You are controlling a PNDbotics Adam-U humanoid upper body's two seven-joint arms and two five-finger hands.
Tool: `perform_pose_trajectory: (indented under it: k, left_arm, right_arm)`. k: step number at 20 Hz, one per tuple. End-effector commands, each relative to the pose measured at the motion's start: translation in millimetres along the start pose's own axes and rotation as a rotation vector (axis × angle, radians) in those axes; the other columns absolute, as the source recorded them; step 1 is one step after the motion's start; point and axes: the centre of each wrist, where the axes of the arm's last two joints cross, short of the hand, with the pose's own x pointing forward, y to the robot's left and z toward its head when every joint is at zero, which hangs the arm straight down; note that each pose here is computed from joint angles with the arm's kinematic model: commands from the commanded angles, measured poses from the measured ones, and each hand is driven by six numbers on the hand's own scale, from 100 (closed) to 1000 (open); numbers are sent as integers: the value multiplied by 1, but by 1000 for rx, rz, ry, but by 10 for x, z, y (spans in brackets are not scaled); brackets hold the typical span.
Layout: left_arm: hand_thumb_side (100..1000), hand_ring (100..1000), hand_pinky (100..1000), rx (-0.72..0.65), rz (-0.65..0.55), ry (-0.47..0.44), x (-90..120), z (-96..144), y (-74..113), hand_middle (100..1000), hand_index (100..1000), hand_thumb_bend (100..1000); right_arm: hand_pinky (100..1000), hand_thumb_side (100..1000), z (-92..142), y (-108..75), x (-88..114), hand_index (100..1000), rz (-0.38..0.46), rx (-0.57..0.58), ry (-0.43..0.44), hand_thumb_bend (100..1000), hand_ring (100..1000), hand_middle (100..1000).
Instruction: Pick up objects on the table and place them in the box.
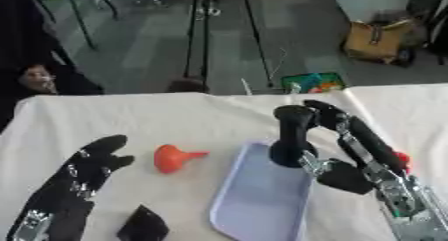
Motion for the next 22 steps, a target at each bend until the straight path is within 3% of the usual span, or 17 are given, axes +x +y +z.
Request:
perform_pose_trajectory:
  k: [1,9,10,11,12,16,22]
  left_arm:
    - [1000,966,889,-5,-2,-29,42,-51,7,871,808,132]
    - [1000,967,889,-1,-2,-32,42,-56,5,872,806,132]
    - [1000,967,889,-1,-2,-32,43,-57,5,872,806,132]
    - [1000,967,889,-1,-2,-32,43,-57,5,872,806,132]
    - [1000,967,889,-1,-2,-31,43,-57,5,872,806,133]
    - [1000,967,890,0,0,-31,43,-59,6,872,806,134]
    - [1000,967,890,1,1,-32,44,-59,9,872,807,134]
  right_arm:
    - [843,756,-81,18,29,630,27,7,-31,172,955,560]
    - [848,789,-53,192,-13,658,75,60,-58,234,962,594]
    - [855,904,-52,201,-6,740,82,69,-69,425,990,699]
    - [855,904,-51,208,3,740,93,84,-85,425,990,699]
    - [863,940,-49,210,8,791,103,95,-96,495,1000,749]
    - [877,957,-39,202,27,851,140,139,-135,554,1000,802]
    - [872,938,-34,135,79,845,148,133,-153,541,1000,793]
